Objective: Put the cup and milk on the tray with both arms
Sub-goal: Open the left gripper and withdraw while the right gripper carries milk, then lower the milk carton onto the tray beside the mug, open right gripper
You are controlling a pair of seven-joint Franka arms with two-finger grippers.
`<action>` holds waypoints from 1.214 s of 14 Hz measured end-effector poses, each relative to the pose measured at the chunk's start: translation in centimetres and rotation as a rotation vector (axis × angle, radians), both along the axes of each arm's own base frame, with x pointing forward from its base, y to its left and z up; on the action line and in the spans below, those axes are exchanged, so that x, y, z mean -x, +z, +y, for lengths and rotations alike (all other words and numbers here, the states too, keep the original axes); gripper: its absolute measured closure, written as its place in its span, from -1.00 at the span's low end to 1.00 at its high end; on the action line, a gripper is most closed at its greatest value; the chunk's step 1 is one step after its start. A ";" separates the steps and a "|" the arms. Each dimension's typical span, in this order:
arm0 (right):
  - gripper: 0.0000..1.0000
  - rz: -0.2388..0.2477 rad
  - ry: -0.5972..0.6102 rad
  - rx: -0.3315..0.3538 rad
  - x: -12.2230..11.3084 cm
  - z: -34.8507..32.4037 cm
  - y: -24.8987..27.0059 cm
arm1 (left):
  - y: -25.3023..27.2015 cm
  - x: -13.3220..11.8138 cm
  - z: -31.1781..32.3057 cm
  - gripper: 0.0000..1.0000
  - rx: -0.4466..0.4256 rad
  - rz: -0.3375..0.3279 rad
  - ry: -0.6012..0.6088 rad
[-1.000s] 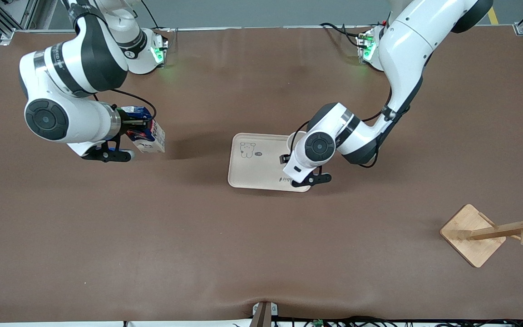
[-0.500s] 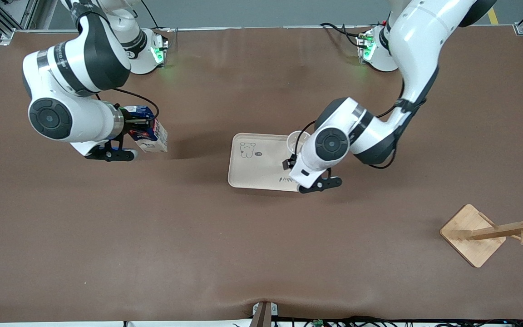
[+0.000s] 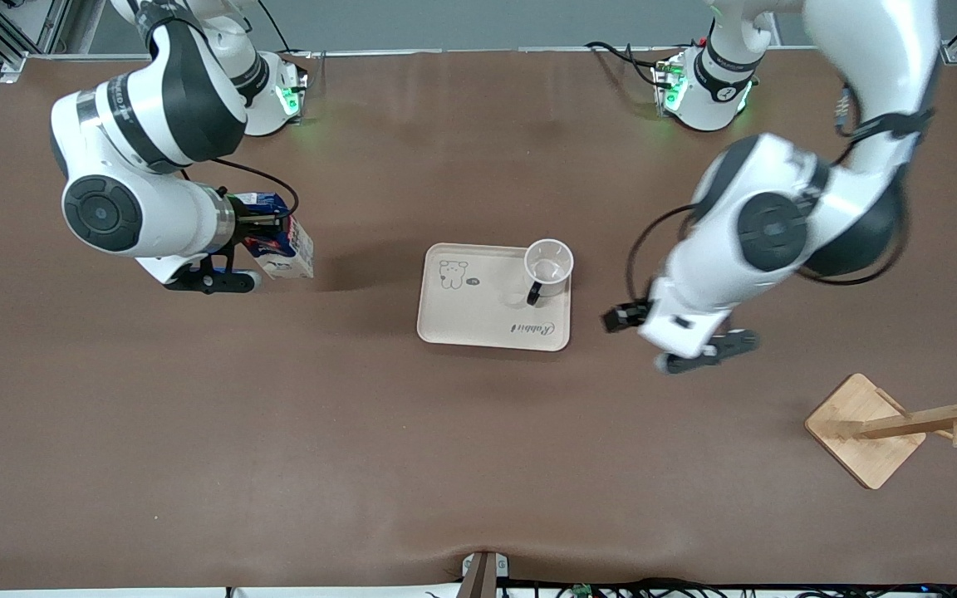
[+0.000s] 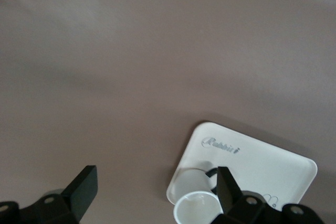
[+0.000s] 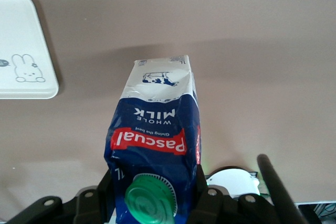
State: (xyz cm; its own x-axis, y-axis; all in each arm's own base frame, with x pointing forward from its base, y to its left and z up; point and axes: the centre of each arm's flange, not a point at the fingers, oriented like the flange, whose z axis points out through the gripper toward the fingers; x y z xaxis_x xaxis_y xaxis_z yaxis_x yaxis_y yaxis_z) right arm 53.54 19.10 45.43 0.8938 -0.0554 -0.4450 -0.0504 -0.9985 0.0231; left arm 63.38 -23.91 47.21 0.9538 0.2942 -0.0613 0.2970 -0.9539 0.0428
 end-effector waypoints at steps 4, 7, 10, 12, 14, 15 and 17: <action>-0.18 -0.002 -0.055 -0.011 -0.1 3.0 0.5 | 4.7 -1.2 7.8 -1.00 -0.009 -0.077 0.003; -0.18 0.026 -0.123 -0.026 0.2 8.2 -0.1 | 7.6 -1.0 12.1 -1.00 -0.027 -0.112 -0.003; -0.18 -0.022 -0.143 -0.023 0.4 15.0 -2.0 | 9.9 -0.2 14.7 -1.00 -0.047 -0.129 -0.036; -0.18 -0.083 -0.122 -0.055 0.8 19.8 -4.6 | 11.5 0.8 15.6 -1.00 -0.066 -0.129 -0.066; -0.18 -0.102 -0.099 -0.066 1.4 23.2 -7.3 | 13.3 1.9 16.3 -1.00 -0.088 -0.131 -0.097; -0.18 -0.098 -0.091 -0.064 1.4 24.1 -8.4 | 14.1 2.6 16.7 -1.00 -0.100 -0.128 -0.108; -0.18 -0.087 -0.092 -0.054 1.3 25.3 -10.0 | 15.5 3.7 17.0 -1.00 -0.122 -0.132 -0.128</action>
State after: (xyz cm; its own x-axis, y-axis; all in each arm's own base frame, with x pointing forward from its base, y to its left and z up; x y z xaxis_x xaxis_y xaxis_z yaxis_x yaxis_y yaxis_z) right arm 52.22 44.41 35.38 0.9214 -0.1169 -0.3707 -0.1411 -0.9892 -0.0387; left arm 59.66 -6.89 62.69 0.9813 0.1675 0.0951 0.1723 -0.9841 -0.0444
